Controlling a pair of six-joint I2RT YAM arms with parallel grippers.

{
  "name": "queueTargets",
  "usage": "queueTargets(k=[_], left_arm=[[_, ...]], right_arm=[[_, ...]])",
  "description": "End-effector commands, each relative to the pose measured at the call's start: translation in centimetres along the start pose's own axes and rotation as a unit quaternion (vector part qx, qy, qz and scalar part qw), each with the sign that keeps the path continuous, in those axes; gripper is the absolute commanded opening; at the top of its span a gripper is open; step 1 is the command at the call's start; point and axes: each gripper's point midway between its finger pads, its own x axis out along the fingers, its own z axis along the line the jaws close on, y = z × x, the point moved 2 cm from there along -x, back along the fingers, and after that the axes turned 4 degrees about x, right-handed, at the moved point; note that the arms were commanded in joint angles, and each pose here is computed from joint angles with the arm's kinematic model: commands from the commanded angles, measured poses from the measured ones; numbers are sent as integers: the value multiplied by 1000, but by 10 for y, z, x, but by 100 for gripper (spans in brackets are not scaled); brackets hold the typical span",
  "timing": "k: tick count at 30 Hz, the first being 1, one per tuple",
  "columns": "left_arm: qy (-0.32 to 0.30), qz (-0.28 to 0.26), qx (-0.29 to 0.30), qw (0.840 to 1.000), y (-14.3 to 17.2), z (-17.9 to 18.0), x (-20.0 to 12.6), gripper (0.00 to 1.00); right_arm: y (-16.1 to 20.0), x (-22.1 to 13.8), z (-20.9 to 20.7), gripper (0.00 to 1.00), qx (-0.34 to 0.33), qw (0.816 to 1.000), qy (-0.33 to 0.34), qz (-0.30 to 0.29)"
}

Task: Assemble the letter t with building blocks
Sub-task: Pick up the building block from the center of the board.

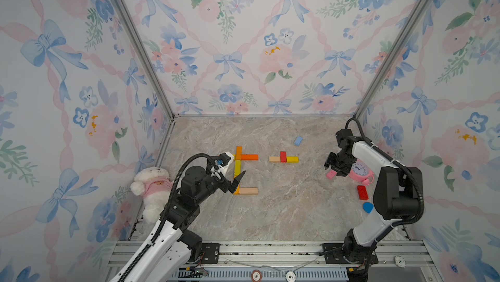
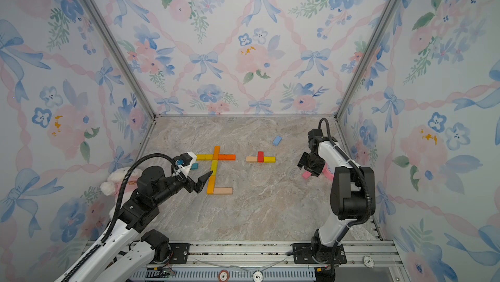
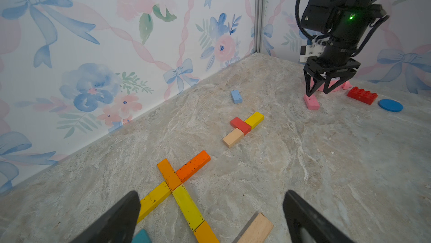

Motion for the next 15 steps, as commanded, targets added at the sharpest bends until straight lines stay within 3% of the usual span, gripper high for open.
queueTargets(k=[1,15], left_arm=[[-1,-10,-5,1000,-5,0,-4,98],[0,-14,-2,1000,-5,-2,-5,98]], right_arm=[[-4,9,-5,58,3,999,41,-16],[-16,39,-1,55,2,998,66,-14]])
